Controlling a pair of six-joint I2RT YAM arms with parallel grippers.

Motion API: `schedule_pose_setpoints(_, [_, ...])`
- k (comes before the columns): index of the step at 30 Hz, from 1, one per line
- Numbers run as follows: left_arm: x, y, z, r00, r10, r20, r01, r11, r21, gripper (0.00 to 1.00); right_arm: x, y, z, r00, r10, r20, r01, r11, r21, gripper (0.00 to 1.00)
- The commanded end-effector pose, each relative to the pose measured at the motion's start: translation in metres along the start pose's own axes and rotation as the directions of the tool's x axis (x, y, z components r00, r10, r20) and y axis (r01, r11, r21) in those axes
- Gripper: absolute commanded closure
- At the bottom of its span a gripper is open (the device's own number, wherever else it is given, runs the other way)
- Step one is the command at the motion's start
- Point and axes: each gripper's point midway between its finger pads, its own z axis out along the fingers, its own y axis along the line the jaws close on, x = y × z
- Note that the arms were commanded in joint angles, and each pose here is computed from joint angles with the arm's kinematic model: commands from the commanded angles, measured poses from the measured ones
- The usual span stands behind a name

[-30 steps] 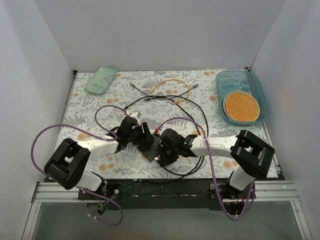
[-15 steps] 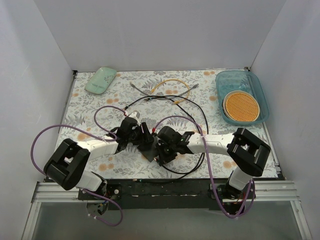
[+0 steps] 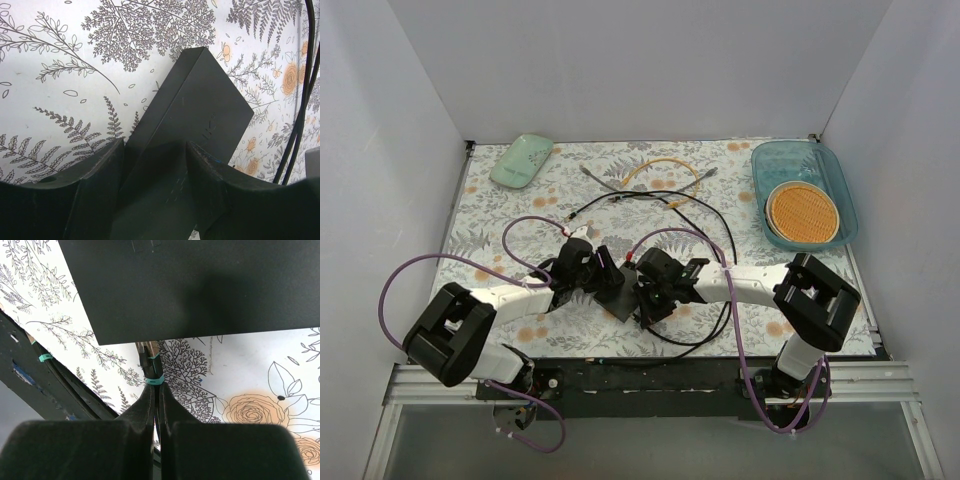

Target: Insert the plug into the switch port

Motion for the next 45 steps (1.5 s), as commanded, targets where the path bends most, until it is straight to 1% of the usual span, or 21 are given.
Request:
schedule_pose_setpoints(1, [0.053,-0.001,-0.013,0.980,-0.038,-0.197,0.041,0.999,0.012,0.49,-0.091,0.017,-0.012,0.946,-0.044,0.322,0.059,0.998,-0.036,0.99])
schedule_pose_setpoints(3, [0.057,-0.004,-0.014,0.978,-0.034,-0.205,0.038,0.999,0.018,0.49,-0.098,0.018,-0.014,0.938,-0.062,0.341,0.073,0.997,-0.021,0.99])
schedule_pose_setpoints(5, [0.058,-0.006,-0.014,0.977,-0.039,-0.210,0.044,0.999,0.021,0.49,-0.113,0.020,-0.017,0.919,-0.069,0.387,0.082,0.997,-0.018,0.99])
schedule_pose_setpoints(10, [0.063,-0.010,-0.017,0.972,-0.058,-0.229,0.067,0.997,0.030,0.51,-0.130,0.020,-0.019,0.891,-0.049,0.452,0.065,0.998,-0.019,0.99])
schedule_pose_setpoints(15, [0.069,-0.016,-0.021,0.964,-0.078,-0.253,0.092,0.995,0.047,0.54,-0.154,0.027,-0.030,0.848,-0.034,0.529,0.070,0.996,-0.048,0.99])
schedule_pose_setpoints(22, [0.080,-0.023,-0.021,0.953,-0.053,-0.299,0.076,0.995,0.064,0.55,-0.187,0.032,-0.044,0.814,-0.044,0.580,0.088,0.995,-0.048,0.99])
schedule_pose_setpoints(24, [0.084,-0.026,-0.022,0.949,-0.042,-0.314,0.067,0.995,0.071,0.55,-0.191,0.030,-0.043,0.816,-0.041,0.577,0.087,0.995,-0.053,0.99])
schedule_pose_setpoints(29, [0.098,-0.029,-0.021,0.935,-0.032,-0.354,0.059,0.996,0.066,0.55,-0.204,0.039,-0.048,0.798,-0.033,0.602,0.100,0.992,-0.077,0.99])
schedule_pose_setpoints(35, [0.106,-0.032,-0.023,0.926,-0.037,-0.376,0.065,0.996,0.064,0.55,-0.214,0.047,-0.048,0.793,-0.033,0.608,0.113,0.989,-0.094,0.99])
schedule_pose_setpoints(37, [0.103,-0.033,-0.023,0.931,-0.037,-0.364,0.063,0.996,0.062,0.54,-0.215,0.048,-0.047,0.799,-0.038,0.600,0.116,0.989,-0.093,0.99])
schedule_pose_setpoints(41, [0.094,-0.018,-0.022,0.944,-0.020,-0.330,0.009,0.999,-0.035,0.49,-0.201,0.041,-0.041,0.820,-0.040,0.571,0.110,0.990,-0.089,0.99])
schedule_pose_setpoints(42, [0.089,-0.012,-0.020,0.953,-0.008,-0.304,-0.012,0.998,-0.066,0.47,-0.198,0.039,-0.040,0.824,-0.040,0.565,0.106,0.991,-0.085,0.99])
schedule_pose_setpoints(43, [0.085,-0.011,-0.020,0.954,-0.006,-0.298,-0.021,0.996,-0.087,0.46,-0.187,0.033,-0.036,0.841,-0.042,0.539,0.097,0.993,-0.073,0.99])
schedule_pose_setpoints(45, [0.079,-0.004,-0.018,0.961,-0.008,-0.275,-0.028,0.991,-0.127,0.43,-0.178,0.030,-0.037,0.852,-0.043,0.522,0.093,0.993,-0.069,0.99])
